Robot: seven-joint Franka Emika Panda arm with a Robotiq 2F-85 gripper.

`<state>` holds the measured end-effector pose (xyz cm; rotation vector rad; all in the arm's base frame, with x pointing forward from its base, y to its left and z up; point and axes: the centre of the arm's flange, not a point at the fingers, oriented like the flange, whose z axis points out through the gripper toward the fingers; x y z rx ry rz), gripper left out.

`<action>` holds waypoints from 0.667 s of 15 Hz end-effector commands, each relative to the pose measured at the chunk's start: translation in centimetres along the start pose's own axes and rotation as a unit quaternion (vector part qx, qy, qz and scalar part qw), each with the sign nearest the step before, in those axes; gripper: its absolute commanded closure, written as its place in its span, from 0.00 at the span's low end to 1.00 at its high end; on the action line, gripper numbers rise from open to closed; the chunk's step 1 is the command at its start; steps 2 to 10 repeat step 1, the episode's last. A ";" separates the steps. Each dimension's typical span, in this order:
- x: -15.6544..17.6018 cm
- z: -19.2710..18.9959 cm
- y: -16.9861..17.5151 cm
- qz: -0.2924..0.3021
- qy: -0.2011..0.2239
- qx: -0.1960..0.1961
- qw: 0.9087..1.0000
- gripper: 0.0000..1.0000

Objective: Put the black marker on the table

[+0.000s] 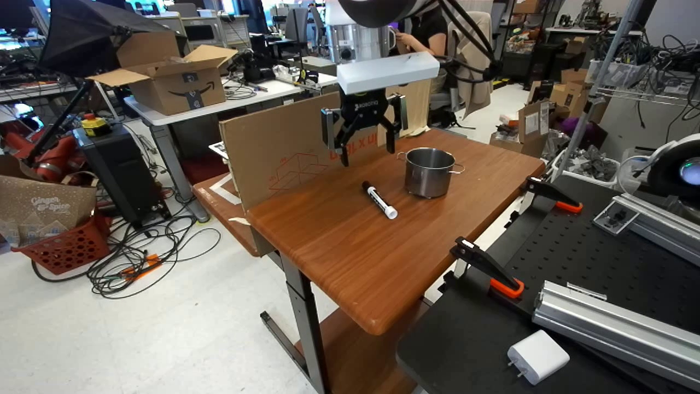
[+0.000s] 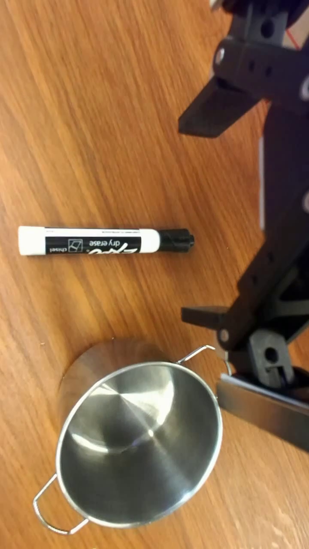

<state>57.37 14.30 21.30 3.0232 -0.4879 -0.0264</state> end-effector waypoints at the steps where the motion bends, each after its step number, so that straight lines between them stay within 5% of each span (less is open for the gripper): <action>1: 0.0 0.0 0.0 0.000 0.000 0.000 1.000 0.00; 10: 0.0 0.0 0.0 0.000 0.000 0.000 1.000 0.00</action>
